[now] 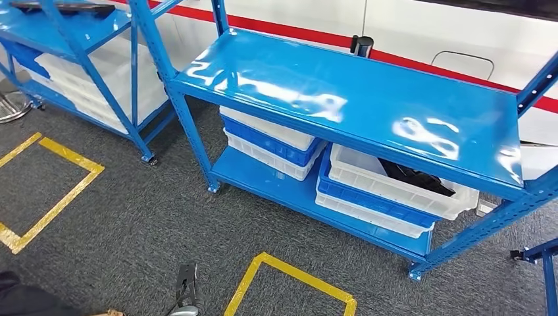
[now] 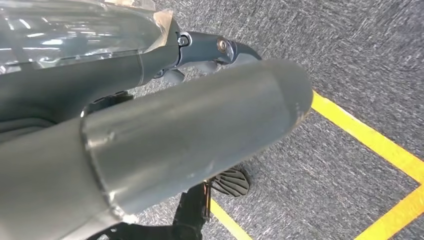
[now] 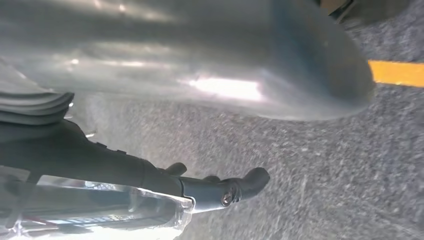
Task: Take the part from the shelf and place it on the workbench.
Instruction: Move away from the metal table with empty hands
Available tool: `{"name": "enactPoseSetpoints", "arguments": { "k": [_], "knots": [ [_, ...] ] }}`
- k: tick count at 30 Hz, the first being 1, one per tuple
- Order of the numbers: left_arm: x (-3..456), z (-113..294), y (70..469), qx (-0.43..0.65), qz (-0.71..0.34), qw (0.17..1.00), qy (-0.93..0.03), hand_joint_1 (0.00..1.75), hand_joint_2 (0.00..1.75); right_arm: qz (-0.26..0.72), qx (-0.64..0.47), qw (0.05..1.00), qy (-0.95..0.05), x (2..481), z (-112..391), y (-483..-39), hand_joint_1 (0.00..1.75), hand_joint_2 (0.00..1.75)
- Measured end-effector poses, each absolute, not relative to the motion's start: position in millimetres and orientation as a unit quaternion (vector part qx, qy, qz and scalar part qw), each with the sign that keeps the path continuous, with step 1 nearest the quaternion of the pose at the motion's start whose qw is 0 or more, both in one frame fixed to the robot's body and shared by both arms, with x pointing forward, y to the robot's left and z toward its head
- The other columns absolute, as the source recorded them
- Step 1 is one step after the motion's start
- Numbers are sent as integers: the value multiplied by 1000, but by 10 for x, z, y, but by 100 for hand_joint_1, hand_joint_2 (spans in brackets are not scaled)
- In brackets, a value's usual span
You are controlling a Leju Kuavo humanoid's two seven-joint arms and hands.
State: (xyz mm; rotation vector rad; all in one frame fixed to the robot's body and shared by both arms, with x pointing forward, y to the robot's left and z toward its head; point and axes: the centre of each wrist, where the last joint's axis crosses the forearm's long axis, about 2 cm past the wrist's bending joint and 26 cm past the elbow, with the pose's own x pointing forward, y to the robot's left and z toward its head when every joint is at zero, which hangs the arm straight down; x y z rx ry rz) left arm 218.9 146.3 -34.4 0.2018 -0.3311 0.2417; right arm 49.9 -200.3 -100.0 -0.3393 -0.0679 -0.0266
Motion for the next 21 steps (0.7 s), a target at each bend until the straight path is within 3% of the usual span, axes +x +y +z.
{"name": "enactPoseSetpoints", "arguments": {
  "k": [21],
  "knots": [
    [2196, -356, 1516, 102, 137, 972, -160, 0, 0, -17, -153, 987, -53, 495, -1010, -2038, 0, 0]
  ]
}}
